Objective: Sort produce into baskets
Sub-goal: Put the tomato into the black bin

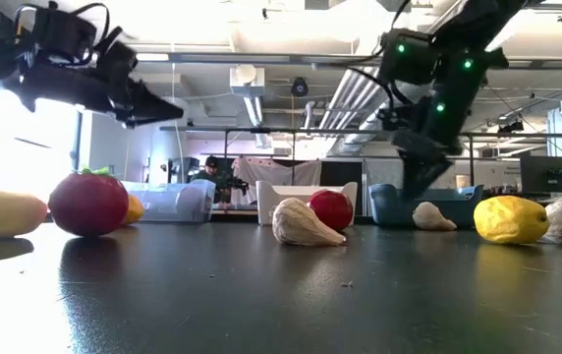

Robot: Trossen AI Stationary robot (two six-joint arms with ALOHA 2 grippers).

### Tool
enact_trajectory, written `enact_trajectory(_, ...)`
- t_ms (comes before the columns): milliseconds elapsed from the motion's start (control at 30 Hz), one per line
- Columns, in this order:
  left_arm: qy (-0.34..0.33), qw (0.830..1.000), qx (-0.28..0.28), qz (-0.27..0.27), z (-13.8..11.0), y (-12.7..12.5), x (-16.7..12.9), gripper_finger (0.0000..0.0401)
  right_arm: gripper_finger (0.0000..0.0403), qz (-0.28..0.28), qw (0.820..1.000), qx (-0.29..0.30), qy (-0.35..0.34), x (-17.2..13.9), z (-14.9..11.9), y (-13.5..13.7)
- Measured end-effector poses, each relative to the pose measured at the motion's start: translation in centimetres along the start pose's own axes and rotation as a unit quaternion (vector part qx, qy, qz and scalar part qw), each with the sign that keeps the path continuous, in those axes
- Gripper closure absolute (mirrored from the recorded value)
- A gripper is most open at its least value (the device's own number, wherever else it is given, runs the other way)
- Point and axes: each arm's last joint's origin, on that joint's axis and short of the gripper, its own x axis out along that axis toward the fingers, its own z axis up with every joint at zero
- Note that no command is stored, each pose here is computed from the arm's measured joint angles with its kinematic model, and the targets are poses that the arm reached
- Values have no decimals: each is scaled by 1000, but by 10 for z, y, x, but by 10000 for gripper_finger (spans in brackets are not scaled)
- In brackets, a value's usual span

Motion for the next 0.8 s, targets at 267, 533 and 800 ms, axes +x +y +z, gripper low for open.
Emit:
enact_trajectory(267,-32,996,24,-74,34,-23,10,397,386,113,979,-15,-172,3,4,30)
enact_trajectory(533,62,990,30,-125,69,-46,14,400,376,120,952,9,-282,4,2,33)
enact_trajectory(800,143,981,10,-133,83,-69,6,401,401,146,936,46,-317,2,2,32)
